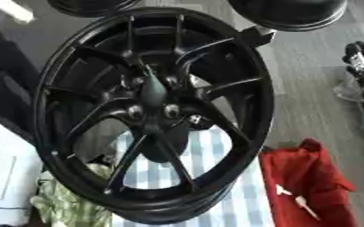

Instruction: Pull the pin out of the wheel hub.

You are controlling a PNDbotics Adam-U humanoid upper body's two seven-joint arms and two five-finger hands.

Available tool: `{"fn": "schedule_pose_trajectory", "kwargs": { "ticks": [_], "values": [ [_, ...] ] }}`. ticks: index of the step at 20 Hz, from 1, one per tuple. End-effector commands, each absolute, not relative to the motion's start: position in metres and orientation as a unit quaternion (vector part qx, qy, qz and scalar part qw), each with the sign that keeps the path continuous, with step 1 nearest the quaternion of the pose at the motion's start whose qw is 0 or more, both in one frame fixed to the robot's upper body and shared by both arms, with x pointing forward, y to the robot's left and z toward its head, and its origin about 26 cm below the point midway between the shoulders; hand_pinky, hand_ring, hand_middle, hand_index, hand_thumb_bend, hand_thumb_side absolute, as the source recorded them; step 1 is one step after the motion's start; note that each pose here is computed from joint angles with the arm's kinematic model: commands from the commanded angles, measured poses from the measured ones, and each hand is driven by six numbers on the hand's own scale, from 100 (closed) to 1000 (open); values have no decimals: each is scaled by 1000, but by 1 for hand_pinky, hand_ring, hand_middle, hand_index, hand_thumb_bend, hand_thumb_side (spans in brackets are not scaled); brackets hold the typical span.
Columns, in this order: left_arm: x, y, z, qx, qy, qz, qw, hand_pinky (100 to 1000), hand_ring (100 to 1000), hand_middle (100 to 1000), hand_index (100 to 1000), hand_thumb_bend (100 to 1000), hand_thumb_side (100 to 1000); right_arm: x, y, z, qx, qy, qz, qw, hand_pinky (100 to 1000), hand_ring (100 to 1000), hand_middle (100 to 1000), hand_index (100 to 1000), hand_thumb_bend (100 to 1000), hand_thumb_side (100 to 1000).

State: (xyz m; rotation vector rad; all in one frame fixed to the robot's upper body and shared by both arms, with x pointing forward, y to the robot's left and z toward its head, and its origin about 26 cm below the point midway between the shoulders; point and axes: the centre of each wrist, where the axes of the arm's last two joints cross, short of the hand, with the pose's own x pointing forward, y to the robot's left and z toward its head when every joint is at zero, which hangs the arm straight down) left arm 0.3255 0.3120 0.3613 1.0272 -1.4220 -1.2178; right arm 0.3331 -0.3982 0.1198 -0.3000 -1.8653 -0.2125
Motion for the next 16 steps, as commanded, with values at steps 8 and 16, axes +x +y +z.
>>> {"fn": "schedule_pose_trajectory", "kwargs": {
  "ticks": [8, 16],
  "values": [
    [333, 382, 333, 465, -500, -478, 552, 854, 797, 721, 696, 261, 115, 332, -404, 138, -138, -813, -92, 558, 954, 845, 863, 828, 317, 400],
    [342, 403, 319, 455, -471, -485, 579, 880, 831, 778, 825, 608, 527, 332, -404, 137, -136, -812, -92, 560, 954, 845, 864, 828, 312, 404]
  ]
}}
